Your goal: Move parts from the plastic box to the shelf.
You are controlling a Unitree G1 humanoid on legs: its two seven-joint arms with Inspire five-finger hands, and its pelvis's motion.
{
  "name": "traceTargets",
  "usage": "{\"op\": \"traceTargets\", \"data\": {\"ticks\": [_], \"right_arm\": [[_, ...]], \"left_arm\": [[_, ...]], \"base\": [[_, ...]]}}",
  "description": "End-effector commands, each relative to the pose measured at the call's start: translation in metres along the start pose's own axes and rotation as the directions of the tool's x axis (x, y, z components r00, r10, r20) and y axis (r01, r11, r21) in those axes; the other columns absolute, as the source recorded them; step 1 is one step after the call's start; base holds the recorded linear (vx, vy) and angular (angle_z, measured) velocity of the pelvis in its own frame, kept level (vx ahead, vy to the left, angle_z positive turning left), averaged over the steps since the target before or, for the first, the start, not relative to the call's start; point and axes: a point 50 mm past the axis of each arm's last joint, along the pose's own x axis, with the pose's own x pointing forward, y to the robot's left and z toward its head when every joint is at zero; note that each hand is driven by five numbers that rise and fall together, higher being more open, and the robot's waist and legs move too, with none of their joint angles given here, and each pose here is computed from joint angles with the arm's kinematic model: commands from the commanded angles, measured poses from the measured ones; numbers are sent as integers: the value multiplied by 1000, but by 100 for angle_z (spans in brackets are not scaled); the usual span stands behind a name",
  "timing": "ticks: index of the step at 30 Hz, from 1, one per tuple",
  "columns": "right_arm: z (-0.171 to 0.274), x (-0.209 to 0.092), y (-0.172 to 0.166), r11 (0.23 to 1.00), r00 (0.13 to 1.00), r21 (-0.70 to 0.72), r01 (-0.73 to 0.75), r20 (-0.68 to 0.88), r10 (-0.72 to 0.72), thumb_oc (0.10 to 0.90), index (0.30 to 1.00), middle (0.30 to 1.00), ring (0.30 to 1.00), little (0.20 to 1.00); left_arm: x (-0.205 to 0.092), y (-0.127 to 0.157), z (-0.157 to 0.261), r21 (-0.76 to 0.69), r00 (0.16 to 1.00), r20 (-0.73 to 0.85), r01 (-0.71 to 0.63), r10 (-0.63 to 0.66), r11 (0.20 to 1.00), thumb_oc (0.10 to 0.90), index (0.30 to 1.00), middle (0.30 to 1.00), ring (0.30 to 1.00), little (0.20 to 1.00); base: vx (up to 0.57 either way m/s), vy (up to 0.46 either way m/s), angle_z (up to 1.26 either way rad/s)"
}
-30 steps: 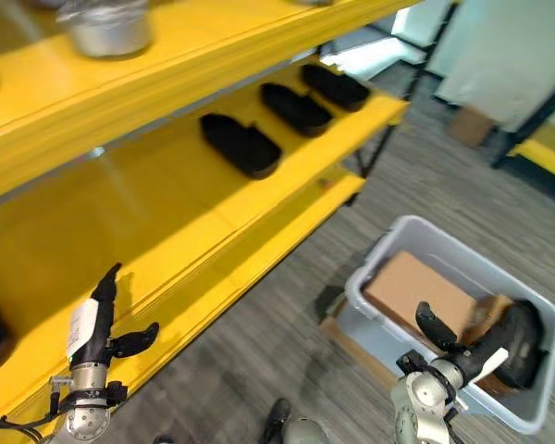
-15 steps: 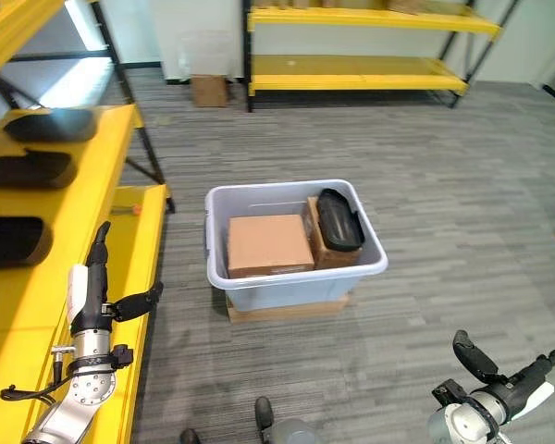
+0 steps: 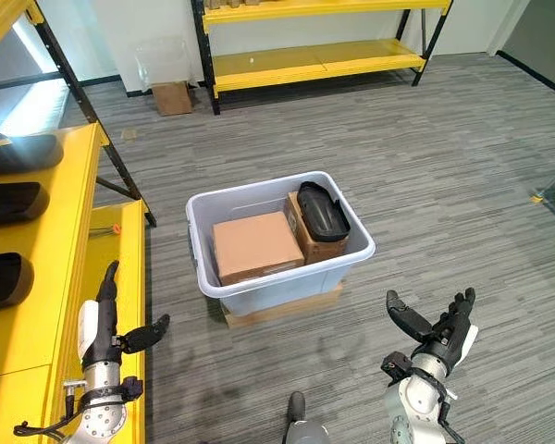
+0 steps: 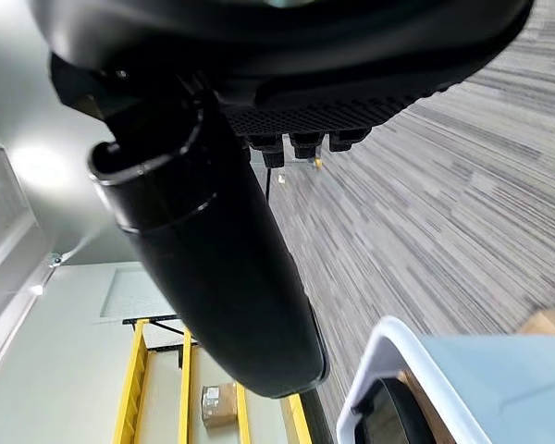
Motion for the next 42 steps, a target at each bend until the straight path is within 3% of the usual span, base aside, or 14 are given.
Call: {"op": "traceTargets", "data": {"ticks": [1, 6, 18, 26, 29, 35, 39, 42], "right_arm": [[45, 19, 31, 933, 921, 16, -360, 163, 353, 900, 1000, 1000, 1000, 1000], [40, 13, 51, 872, 868, 50, -487, 142, 476, 900, 1000, 1000, 1000, 1000], [18, -13, 77, 807, 813, 101, -582, 62, 578, 900, 1000, 1000, 1000, 1000], [16, -16, 76, 804, 809, 93, -587, 46, 586, 900, 1000, 1000, 1000, 1000], [11, -17, 75, 784, 800, 195, -589, 0, 600, 900, 1000, 1000, 1000, 1000], [10, -16, 80, 781, 793, 169, -602, 6, 610, 900, 1000, 1000, 1000, 1000], [5, -22, 90, 752, 780, 264, -604, 3, 625, 900, 1000, 1000, 1000, 1000], [2, -22, 90, 774, 803, 275, -571, -10, 596, 900, 1000, 1000, 1000, 1000]], "left_arm": [[41, 27, 50, -138, 944, 263, -169, 201, 976, 900, 1000, 1000, 1000, 1000], [51, 36, 54, -143, 938, 256, -202, 233, 969, 900, 1000, 1000, 1000, 1000], [45, 36, 40, -115, 953, 217, -189, 210, 975, 900, 1000, 1000, 1000, 1000], [42, 37, 37, -124, 954, 216, -183, 206, 975, 900, 1000, 1000, 1000, 1000], [40, 39, 33, -130, 953, 196, -206, 229, 970, 900, 1000, 1000, 1000, 1000], [41, 47, 29, -116, 950, 196, -223, 243, 968, 900, 1000, 1000, 1000, 1000], [48, 55, 32, -66, 942, 232, -234, 243, 970, 900, 1000, 1000, 1000, 1000], [50, 60, 32, -64, 940, 226, -246, 254, 967, 900, 1000, 1000, 1000, 1000]], "base": [[24, -225, -96], [40, -206, -26], [186, -21, -23], [216, 46, -22], [180, 82, 0], [156, 115, 18], [23, -2, 26], [68, -147, 31]]}}
